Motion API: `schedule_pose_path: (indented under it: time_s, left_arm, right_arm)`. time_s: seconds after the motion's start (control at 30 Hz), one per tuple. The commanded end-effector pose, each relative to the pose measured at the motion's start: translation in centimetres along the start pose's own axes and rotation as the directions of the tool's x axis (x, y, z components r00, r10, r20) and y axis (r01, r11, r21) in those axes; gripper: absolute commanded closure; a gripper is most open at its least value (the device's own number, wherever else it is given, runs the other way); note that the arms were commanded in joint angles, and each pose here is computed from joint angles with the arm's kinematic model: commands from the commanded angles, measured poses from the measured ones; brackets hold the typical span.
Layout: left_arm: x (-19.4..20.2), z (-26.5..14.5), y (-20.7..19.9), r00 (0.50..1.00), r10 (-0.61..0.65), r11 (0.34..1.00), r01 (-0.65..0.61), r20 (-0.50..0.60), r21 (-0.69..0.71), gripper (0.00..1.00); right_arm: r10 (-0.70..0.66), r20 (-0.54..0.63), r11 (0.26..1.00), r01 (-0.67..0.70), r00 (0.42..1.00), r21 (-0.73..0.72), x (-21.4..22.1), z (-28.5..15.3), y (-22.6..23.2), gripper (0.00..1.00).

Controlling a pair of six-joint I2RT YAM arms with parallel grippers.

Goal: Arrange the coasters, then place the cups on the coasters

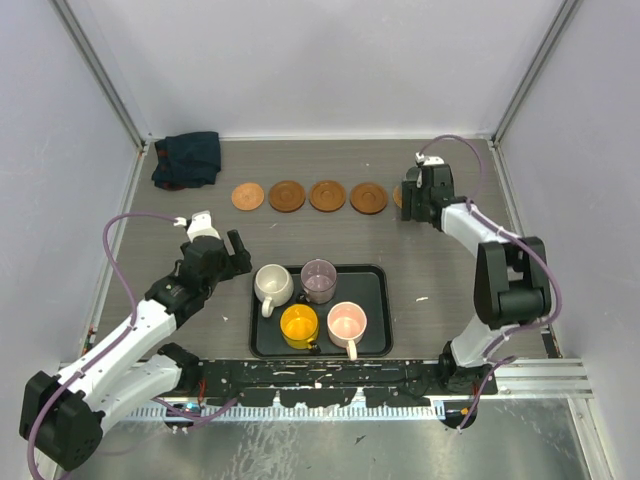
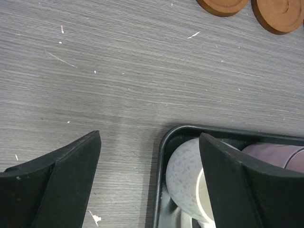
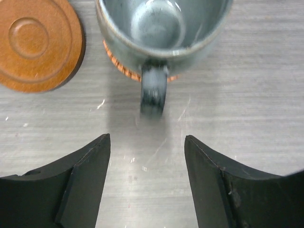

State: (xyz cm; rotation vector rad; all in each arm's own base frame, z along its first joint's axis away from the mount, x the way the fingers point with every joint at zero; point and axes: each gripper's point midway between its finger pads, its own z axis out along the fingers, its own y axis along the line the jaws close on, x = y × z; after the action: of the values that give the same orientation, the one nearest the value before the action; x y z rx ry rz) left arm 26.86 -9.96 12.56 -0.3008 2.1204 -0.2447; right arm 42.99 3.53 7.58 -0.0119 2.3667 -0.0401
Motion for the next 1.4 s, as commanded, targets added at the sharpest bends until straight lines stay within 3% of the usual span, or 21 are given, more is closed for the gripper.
schedule_pose_path:
  time_s: [0.0, 0.23, 0.53, 0.73, 1.07, 1.37]
  left_arm:
    - [-1.6, -0.3, -0.8, 0.999, -0.016, 0.999, 0.015, 0.045, 0.030, 0.15]
    - [-1.7, -0.2, -0.8, 0.999, 0.013, 1.000, -0.014, 0.038, 0.025, 0.14]
    - [-1.2, 0.0, -1.3, 1.000, 0.016, 0.999, -0.016, 0.014, 0.046, 0.14]
    - [-0.5, 0.1, -1.9, 0.999, 0.038, 0.996, -0.036, -0.018, 0.086, 0.14]
    - [1.2, -0.2, -3.8, 0.993, 0.092, 0.980, -0.076, -0.079, 0.186, 0.14]
    - [1.8, -1.0, -5.3, 0.987, 0.140, 0.962, -0.117, -0.076, 0.248, 0.14]
  right_arm:
    - [0.073, 0.160, 0.997, -0.074, 0.984, 0.002, -3.2, -5.0, 0.5, 0.31]
    - [0.165, 0.262, 0.986, -0.155, 0.951, -0.059, -3.9, -11.7, 1.6, 0.29]
    - [0.176, 0.288, 0.984, -0.158, 0.941, -0.084, -2.4, -15.4, 1.1, 0.29]
    - [0.147, 0.238, 0.980, -0.109, 0.960, -0.166, -0.7, -16.6, 3.5, 0.32]
    - [0.039, 0.096, 0.939, -0.004, 0.995, -0.344, 6.2, -19.1, 11.3, 0.32]
    - [0.005, 0.070, 0.881, 0.029, 0.998, -0.472, 8.0, -19.0, 17.1, 0.32]
